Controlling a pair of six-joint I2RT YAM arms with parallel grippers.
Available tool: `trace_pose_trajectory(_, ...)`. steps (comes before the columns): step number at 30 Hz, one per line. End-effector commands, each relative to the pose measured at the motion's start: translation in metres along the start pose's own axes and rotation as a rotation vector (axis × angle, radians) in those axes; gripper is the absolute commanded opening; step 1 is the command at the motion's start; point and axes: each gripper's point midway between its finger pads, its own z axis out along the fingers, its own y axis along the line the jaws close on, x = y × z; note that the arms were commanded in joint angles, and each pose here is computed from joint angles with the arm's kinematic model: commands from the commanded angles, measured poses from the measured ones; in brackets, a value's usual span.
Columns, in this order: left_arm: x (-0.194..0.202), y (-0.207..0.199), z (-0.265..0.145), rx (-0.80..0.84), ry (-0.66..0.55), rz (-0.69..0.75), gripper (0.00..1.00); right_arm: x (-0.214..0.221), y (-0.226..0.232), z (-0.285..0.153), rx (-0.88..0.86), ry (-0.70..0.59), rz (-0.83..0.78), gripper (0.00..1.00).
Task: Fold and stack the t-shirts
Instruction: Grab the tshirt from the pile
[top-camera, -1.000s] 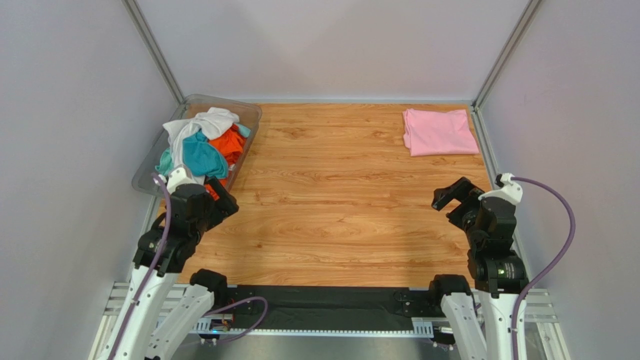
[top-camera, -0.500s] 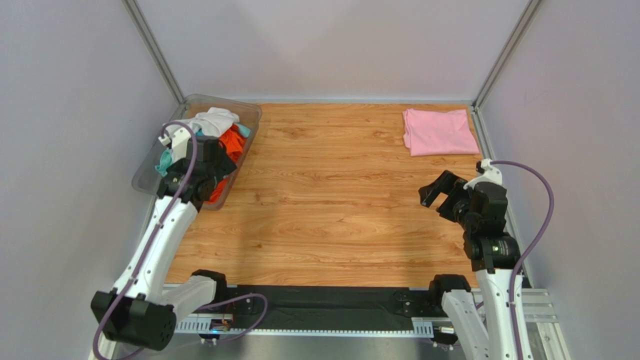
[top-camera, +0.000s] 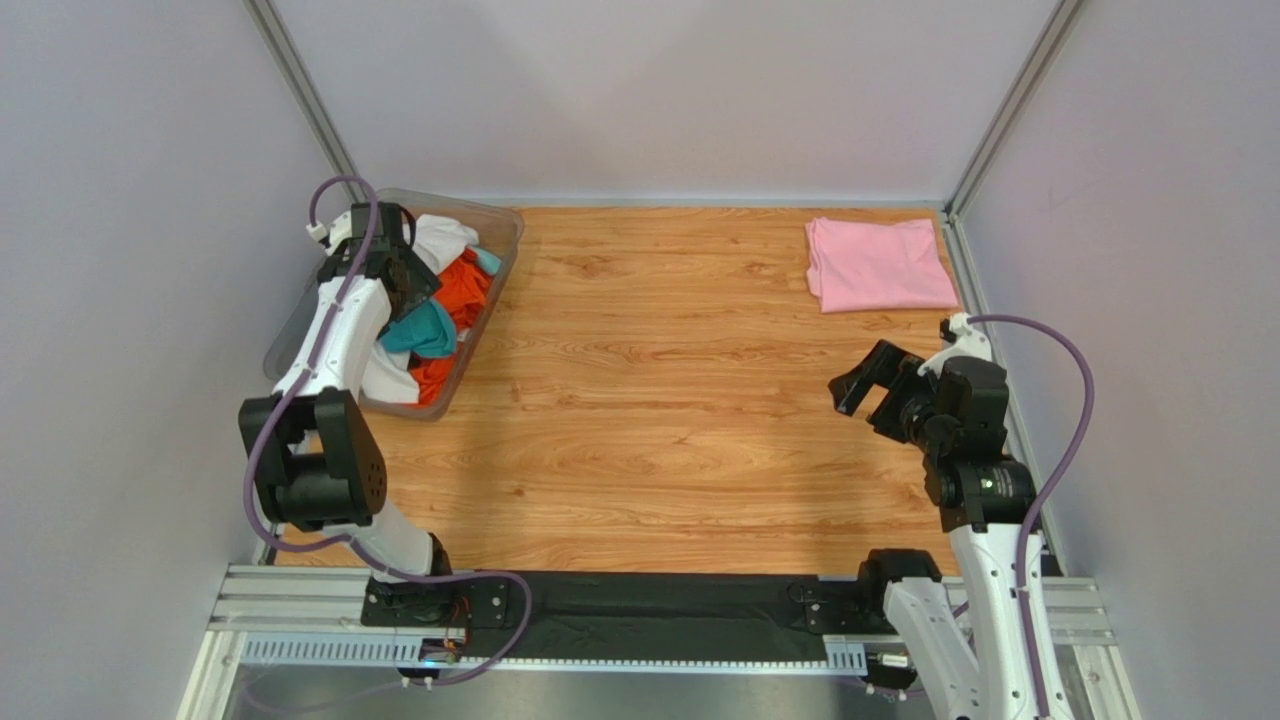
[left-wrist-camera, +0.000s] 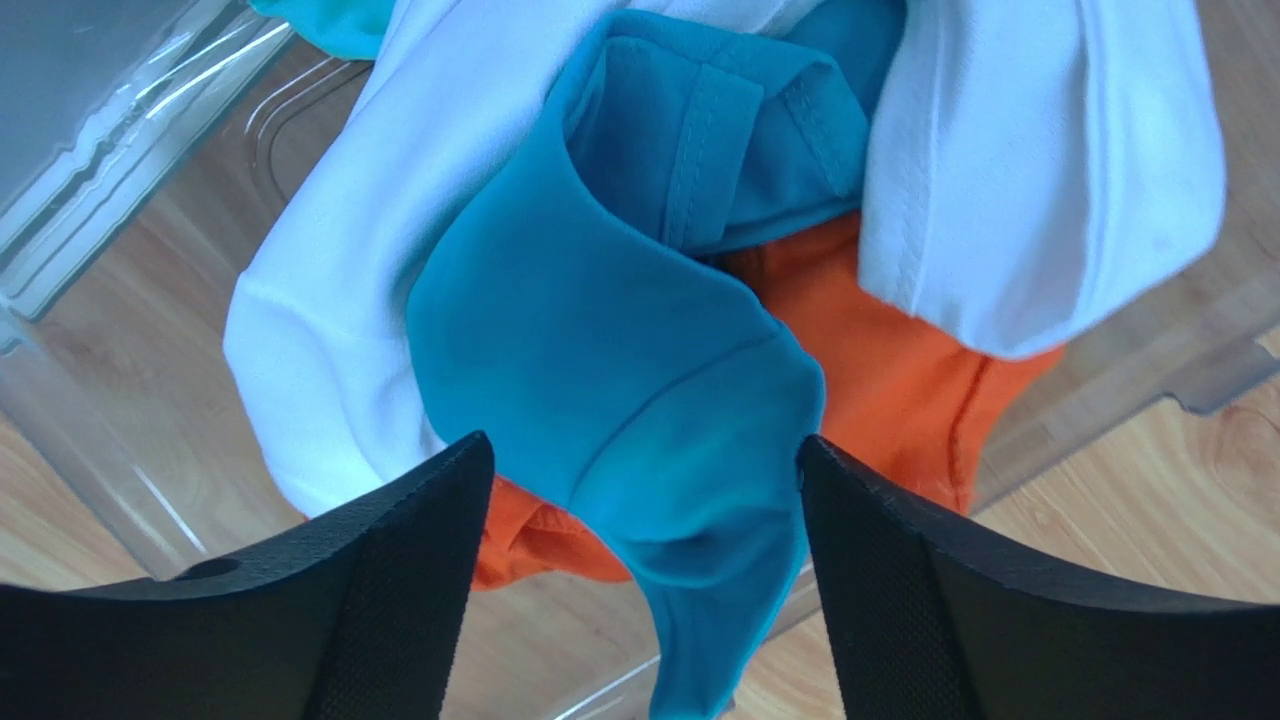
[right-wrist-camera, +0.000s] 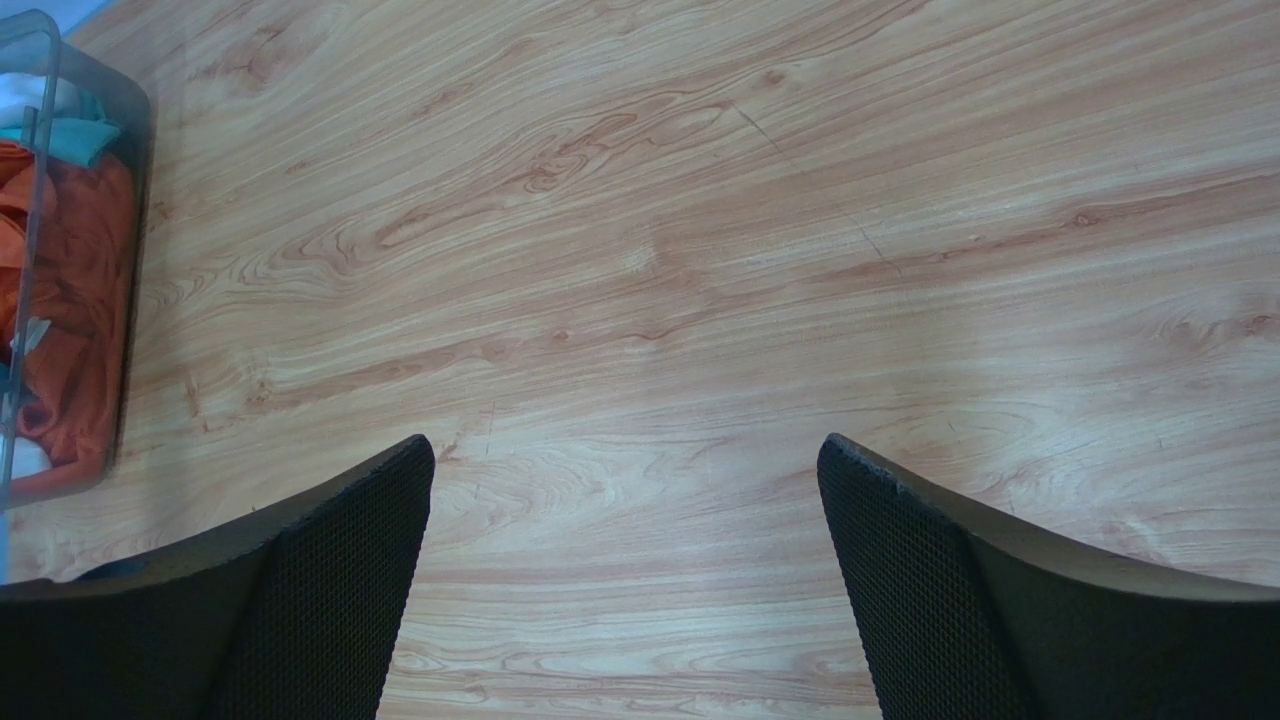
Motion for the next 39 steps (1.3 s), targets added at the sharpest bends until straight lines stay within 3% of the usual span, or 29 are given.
trace_pose_trajectory(1, -0.018, -0.012, 0.002, 0.037, -0.013, 0.019, 0.78, -0.008, 0.01, -0.007, -0.047, -0.02, -0.03, 1.0)
trace_pose_trajectory(6, -0.016, -0.017, 0.015, 0.035, 0.006, 0.032, 0.7, -0.006, 0.013, -0.007, -0.065, -0.012, -0.035, 1.0)
trace_pose_trajectory(9, -0.012, -0.019, 0.018, 0.042, 0.02, 0.037, 0.54, -0.006, 0.013, -0.008, -0.066, -0.017, -0.039, 1.0)
trace_pose_trajectory(10, -0.01, -0.018, 0.02, 0.037, 0.029, 0.04, 0.44, -0.006, 0.013, -0.008, -0.066, -0.017, -0.04, 1.0)
trace_pose_trajectory(12, -0.008, -0.017, 0.019, 0.036, 0.032, 0.041, 0.35, -0.007, 0.013, -0.009, -0.068, -0.022, -0.041, 1.0)
trace_pose_trajectory(13, -0.008, -0.015, 0.019, 0.033, 0.03, 0.041, 0.25, -0.007, 0.014, -0.009, -0.069, -0.024, -0.042, 1.0)
trace_pose_trajectory(19, -0.011, -0.014, 0.015, 0.031, 0.018, 0.053, 0.01, -0.005, 0.014, -0.009, -0.075, -0.018, -0.041, 1.0)
trace_pose_trajectory(24, -0.01, -0.021, 0.014, 0.074, 0.021, 0.065, 0.07, -0.006, 0.014, -0.009, -0.074, -0.02, -0.043, 1.0)
trace_pose_trajectory(27, -0.009, -0.022, 0.019, 0.077, 0.028, 0.071, 0.0, -0.006, 0.013, -0.009, -0.068, -0.023, -0.043, 1.0)
trace_pose_trajectory(31, -0.007, -0.025, 0.017, 0.107, 0.032, 0.082, 0.0, -0.006, 0.012, -0.009, -0.064, -0.022, -0.044, 1.0)
trace_pose_trajectory(34, -0.018, -0.025, -0.005, 0.156, -0.036, 0.052, 0.0, -0.008, 0.013, -0.009, -0.063, -0.024, -0.044, 1.0)
trace_pose_trajectory(39, -0.064, -0.021, -0.087, 0.277, -0.256, -0.027, 0.0, -0.008, 0.013, -0.009, -0.065, -0.026, -0.045, 1.0)
